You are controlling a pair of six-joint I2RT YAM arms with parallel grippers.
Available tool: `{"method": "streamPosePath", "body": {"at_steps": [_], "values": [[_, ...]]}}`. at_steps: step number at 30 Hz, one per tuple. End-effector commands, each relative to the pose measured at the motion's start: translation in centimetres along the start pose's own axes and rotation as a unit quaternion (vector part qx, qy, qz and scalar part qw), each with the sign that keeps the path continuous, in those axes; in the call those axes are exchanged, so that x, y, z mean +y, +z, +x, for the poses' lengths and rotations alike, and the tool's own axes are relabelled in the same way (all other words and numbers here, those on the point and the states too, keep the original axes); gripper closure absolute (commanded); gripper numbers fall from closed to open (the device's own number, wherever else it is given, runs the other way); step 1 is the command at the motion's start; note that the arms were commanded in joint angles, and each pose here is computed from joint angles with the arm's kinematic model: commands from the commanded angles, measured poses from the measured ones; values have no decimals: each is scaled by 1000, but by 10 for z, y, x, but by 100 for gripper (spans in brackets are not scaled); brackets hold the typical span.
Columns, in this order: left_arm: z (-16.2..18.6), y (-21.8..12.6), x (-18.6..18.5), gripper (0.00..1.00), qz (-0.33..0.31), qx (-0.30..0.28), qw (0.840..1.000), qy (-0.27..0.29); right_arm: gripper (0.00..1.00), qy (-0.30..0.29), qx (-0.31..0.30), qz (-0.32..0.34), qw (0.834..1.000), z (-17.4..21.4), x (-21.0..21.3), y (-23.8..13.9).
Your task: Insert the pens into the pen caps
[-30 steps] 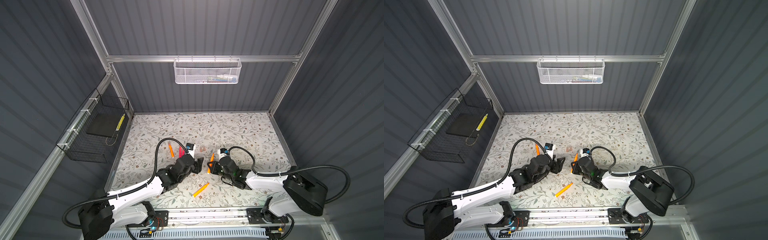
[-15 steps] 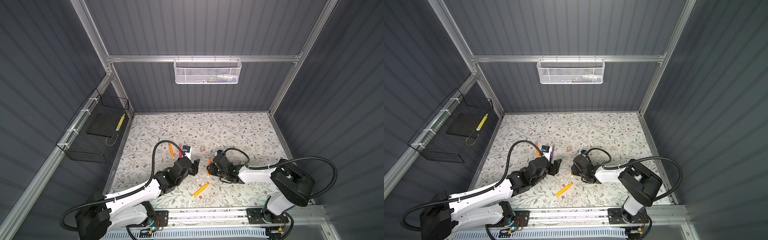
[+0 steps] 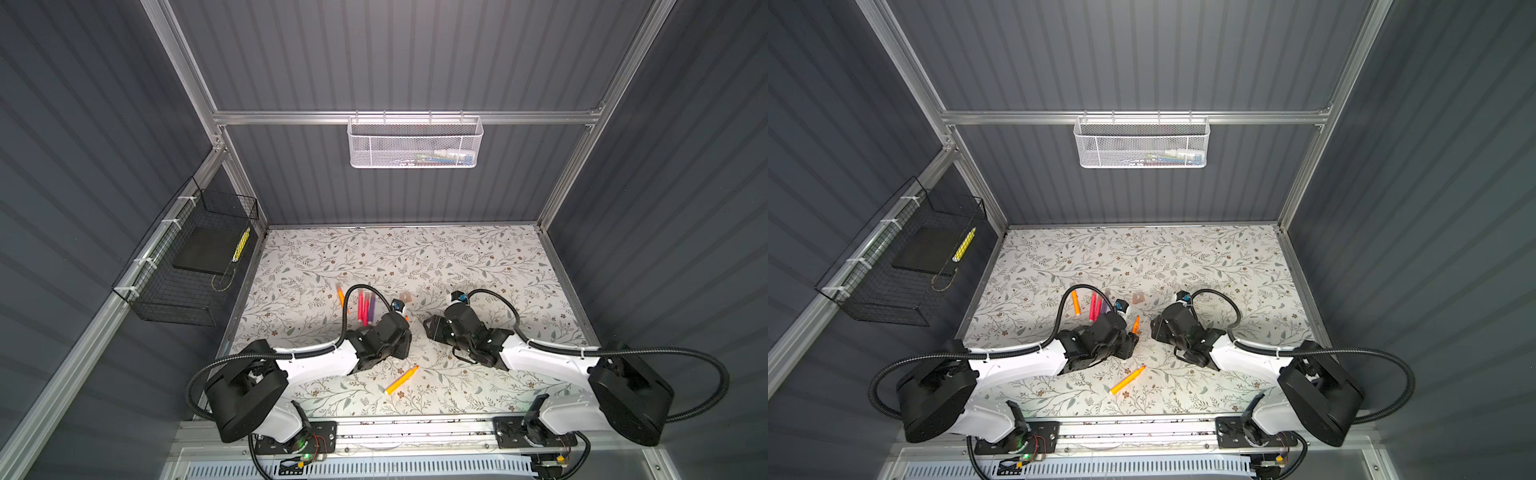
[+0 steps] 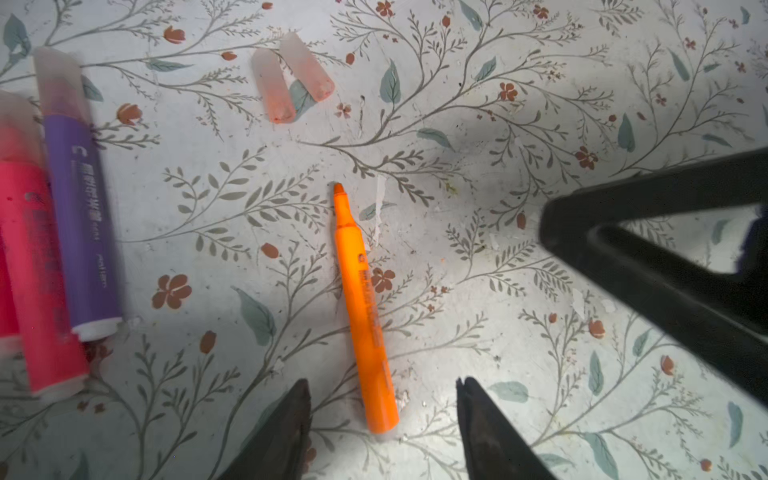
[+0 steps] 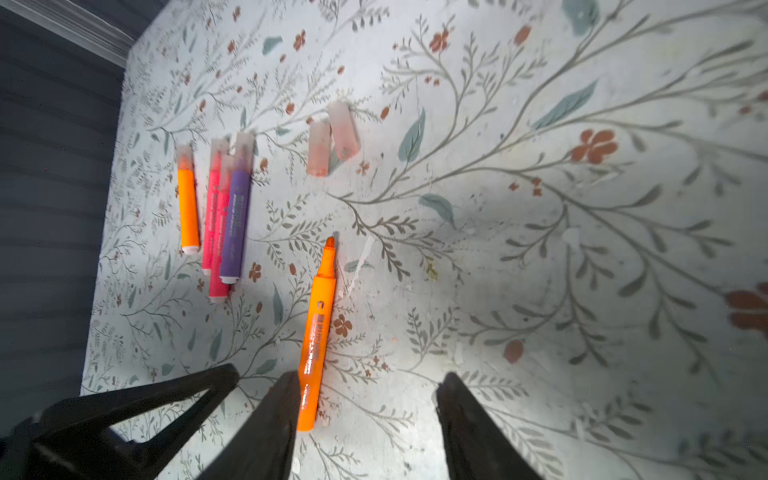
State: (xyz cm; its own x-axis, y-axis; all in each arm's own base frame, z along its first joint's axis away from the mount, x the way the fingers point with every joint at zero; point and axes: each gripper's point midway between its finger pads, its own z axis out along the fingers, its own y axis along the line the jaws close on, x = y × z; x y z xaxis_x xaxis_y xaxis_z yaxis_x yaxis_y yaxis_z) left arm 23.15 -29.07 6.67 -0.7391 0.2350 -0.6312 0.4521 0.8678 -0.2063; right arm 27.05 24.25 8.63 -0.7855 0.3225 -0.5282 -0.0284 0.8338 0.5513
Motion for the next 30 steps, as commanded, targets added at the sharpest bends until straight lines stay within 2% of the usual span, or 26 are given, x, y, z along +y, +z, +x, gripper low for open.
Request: {"method": "streamPosePath", "body": {"at_steps": [1,7,12,19,24,30], "values": [[1,-9,7,43,-20,2,1000,-2,44,-17,-1,17,1000,-2,-7,-6],[-10,-66,53,39,-81,-100,990,-52,49,-59,52,9,997,2,28,15],[-7,-97,84,36,-97,-140,981,-88,49,-93,90,34,991,15,43,40],[-6,-117,96,35,-105,-165,976,-97,49,-138,132,63,980,34,61,66],[-6,-121,97,35,-103,-170,975,-96,49,-162,124,115,972,36,51,71],[-5,-121,98,35,-106,-170,975,-93,50,-171,133,142,966,45,41,83]]}}
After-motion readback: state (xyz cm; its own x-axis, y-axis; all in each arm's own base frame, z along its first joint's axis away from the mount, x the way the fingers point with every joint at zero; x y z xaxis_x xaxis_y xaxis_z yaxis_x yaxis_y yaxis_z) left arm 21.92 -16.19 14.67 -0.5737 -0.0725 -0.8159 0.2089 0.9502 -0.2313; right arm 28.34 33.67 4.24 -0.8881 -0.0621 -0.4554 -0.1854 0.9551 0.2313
